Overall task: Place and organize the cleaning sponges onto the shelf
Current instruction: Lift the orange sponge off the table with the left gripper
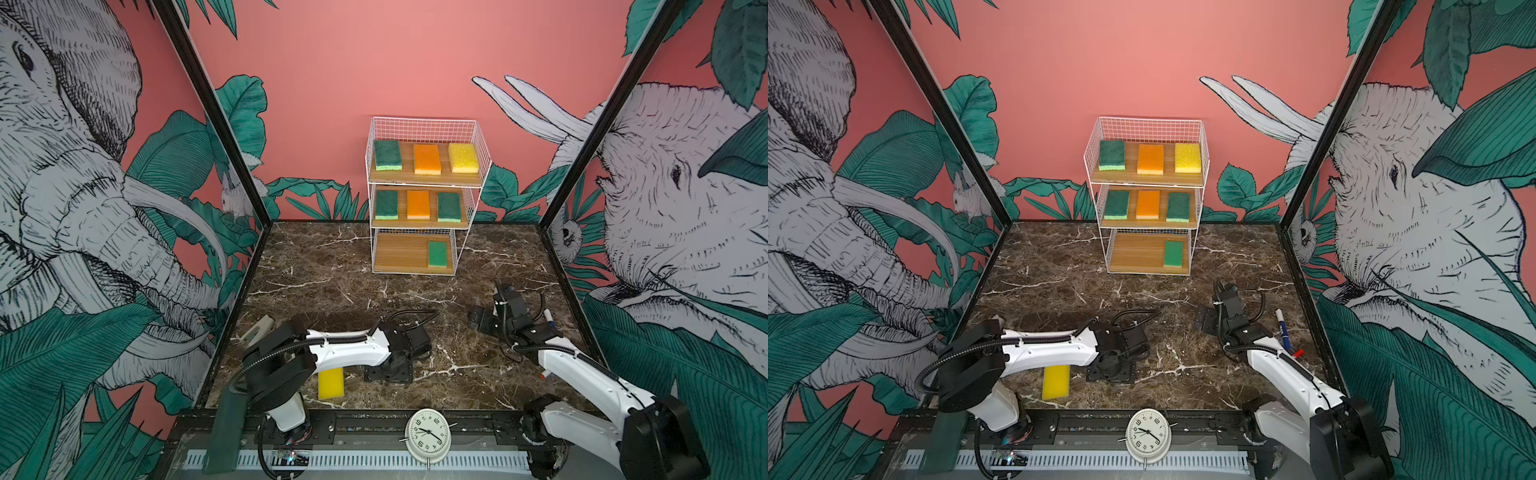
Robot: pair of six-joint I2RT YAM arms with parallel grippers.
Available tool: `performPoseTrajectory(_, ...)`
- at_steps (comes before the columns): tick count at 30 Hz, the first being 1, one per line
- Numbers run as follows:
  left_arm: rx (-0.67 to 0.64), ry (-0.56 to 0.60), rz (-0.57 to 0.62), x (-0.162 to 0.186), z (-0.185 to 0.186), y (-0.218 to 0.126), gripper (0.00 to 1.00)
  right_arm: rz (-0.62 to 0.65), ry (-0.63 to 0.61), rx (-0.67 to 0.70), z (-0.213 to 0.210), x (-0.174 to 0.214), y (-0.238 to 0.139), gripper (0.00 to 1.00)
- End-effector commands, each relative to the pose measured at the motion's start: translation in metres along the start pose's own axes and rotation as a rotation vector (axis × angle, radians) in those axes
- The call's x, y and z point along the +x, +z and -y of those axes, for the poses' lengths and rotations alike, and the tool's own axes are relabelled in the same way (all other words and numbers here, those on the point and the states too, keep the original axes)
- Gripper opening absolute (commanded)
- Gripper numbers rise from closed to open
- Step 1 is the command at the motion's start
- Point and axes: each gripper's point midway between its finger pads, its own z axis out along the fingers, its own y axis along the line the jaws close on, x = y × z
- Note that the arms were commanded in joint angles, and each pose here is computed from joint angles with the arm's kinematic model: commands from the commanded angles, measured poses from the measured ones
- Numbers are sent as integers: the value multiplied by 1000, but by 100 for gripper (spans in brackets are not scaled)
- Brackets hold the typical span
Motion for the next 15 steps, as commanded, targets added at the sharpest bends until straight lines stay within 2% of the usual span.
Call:
performPoseTrajectory(1,1,15,22,-5,2,-5,84,31,-1,11,1,-10,-4,99)
performPoseTrajectory(10,-12,35,26,-7,-1,3,79,9,8,12,3,-3,0,99)
performPoseTrajectory(13,1,31,19,-6,-2,8,74,7,5,12,3,-3,-1,99)
performPoseTrajectory(15,14,48,25,-7,-2,11,65,8,3,14,3,-4,-1,99)
